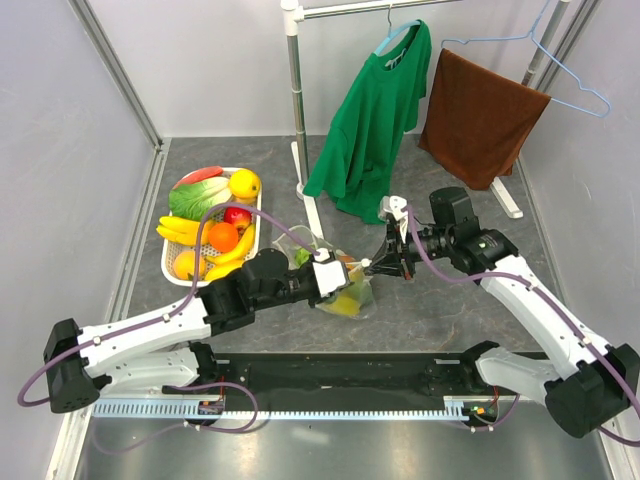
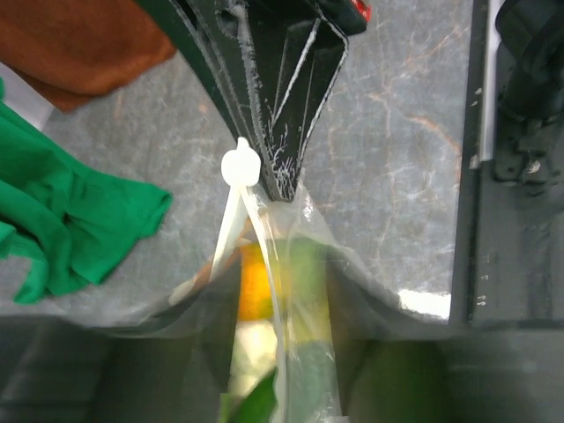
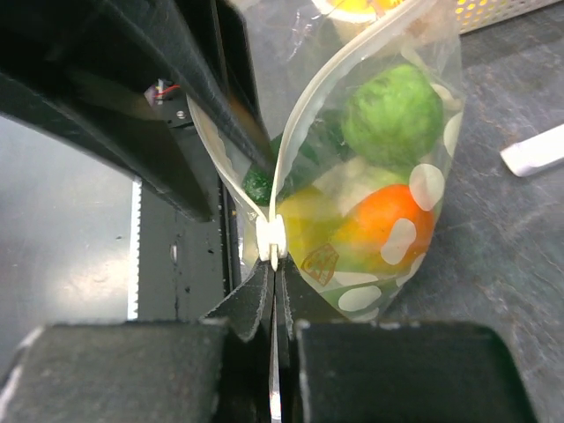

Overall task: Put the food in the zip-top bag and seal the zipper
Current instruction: Zip the zipper food storage bag at the center of the board.

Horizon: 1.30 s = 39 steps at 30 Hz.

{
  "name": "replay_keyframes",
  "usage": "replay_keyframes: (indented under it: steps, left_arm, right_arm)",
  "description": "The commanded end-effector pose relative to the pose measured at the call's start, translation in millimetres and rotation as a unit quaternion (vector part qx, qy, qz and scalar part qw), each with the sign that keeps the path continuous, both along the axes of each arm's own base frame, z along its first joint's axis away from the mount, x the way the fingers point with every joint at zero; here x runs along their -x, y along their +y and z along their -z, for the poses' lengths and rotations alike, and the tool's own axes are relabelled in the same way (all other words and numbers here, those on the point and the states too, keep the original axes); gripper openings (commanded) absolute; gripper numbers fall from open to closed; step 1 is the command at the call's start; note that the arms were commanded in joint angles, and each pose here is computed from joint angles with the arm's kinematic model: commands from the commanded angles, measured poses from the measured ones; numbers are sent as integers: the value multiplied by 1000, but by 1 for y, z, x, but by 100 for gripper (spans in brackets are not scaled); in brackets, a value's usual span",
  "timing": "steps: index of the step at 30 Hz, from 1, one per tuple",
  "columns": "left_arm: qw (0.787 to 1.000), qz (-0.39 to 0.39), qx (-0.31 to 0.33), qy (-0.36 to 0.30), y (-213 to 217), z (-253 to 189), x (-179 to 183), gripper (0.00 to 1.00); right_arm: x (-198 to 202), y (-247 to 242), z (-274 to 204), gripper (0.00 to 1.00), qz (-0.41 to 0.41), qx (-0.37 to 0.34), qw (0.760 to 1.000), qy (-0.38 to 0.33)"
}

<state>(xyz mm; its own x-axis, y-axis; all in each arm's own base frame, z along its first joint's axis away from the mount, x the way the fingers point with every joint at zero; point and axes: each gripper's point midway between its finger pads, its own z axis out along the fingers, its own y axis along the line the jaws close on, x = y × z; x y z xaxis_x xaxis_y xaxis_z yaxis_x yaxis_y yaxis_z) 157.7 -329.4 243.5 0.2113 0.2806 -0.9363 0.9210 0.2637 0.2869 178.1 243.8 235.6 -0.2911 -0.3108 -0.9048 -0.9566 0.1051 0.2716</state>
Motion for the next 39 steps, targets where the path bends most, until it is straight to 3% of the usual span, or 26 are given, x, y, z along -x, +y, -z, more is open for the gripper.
replay_keyframes:
  steps: [1, 4, 8, 12, 20, 31, 39]
  left_arm:
    - [999, -14, 30, 7, 10, -44, -1, 62]
    - [999, 15, 24, -15, 16, -63, 9, 75]
    - [998, 51, -8, -21, 7, -78, 14, 78]
    - [993, 110, -44, 8, -18, -64, 22, 73]
    - [993, 105, -55, 8, -41, -52, 2, 65]
    - [995, 90, -38, 9, -43, -59, -31, 62]
    - [980, 193, -53, 26, -50, -50, -3, 58]
  right_arm:
    - [-4, -2, -10, 0, 10, -7, 998, -62]
    - [-10, -4, -16, 0, 28, -12, 996, -87]
    - [-12, -5, -18, 0, 41, -16, 995, -94]
    - [-11, -8, -21, 0, 50, -17, 992, -114]
    - [-10, -12, -22, 0, 65, -26, 989, -129]
    - [-5, -13, -25, 0, 56, -33, 987, -147]
    - [-4, -12, -26, 0, 45, -37, 986, -159]
